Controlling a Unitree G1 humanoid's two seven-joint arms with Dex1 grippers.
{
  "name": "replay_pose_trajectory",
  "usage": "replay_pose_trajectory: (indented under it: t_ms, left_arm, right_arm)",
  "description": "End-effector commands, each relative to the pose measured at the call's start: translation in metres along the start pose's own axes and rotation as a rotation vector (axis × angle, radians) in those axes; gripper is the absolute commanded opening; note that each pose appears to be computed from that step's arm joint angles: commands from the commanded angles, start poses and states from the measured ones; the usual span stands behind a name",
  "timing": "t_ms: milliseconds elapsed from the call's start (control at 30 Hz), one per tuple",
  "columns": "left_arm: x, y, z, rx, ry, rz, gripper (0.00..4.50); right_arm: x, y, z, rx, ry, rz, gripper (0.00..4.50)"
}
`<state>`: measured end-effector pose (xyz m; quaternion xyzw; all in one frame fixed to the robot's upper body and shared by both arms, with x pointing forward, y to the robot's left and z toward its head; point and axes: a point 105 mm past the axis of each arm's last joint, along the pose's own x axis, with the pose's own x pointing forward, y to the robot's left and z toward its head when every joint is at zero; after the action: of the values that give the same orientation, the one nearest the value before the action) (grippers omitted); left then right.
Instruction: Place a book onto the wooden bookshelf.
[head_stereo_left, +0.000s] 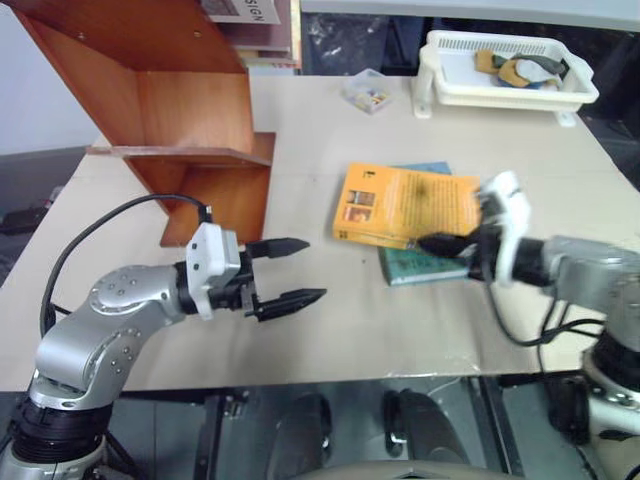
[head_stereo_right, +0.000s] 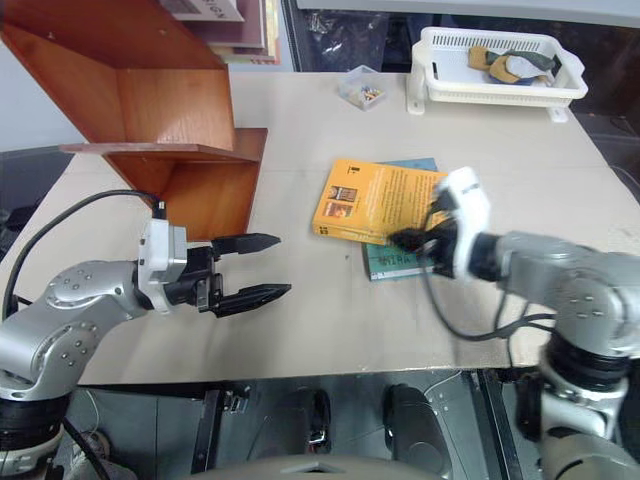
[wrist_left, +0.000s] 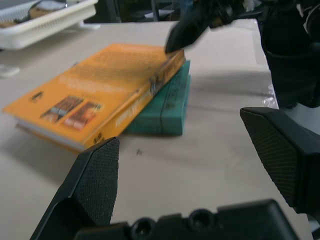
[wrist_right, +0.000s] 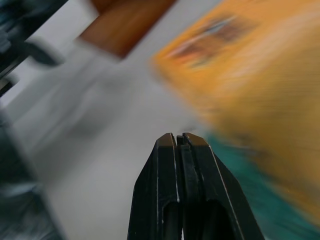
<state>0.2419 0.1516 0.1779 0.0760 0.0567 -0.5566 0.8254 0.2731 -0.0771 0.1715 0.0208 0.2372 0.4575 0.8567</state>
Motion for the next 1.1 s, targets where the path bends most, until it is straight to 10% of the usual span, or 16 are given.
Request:
replay_pose_trajectory:
  t_ms: [33, 467, 800, 1100]
  left_arm:
    - [-0.01, -0.001, 0.005, 0.05, 0.008, 0.017, 4.5]
    - [-0.021, -0.012, 0.0, 0.044, 0.011, 0.088, 4.5]
    - [-0.016, -0.009, -0.001, 0.034, -0.004, 0.084, 4.5]
    - [-0.008, -0.01, -0.001, 0.033, -0.027, 0.064, 4.5]
  right_arm:
    - [0.023, 0.003, 0.002, -0.025, 0.004, 0.01, 0.11]
    - [0.097, -0.028, 0.038, -0.029, -0.063, -0.096, 0.11]
    - [0.054, 0.01, 0.087, -0.093, -0.223, 0.11, 0.11]
    - [-0.002, -0.115, 0.103, -0.241, -0.105, -0.495, 0.11]
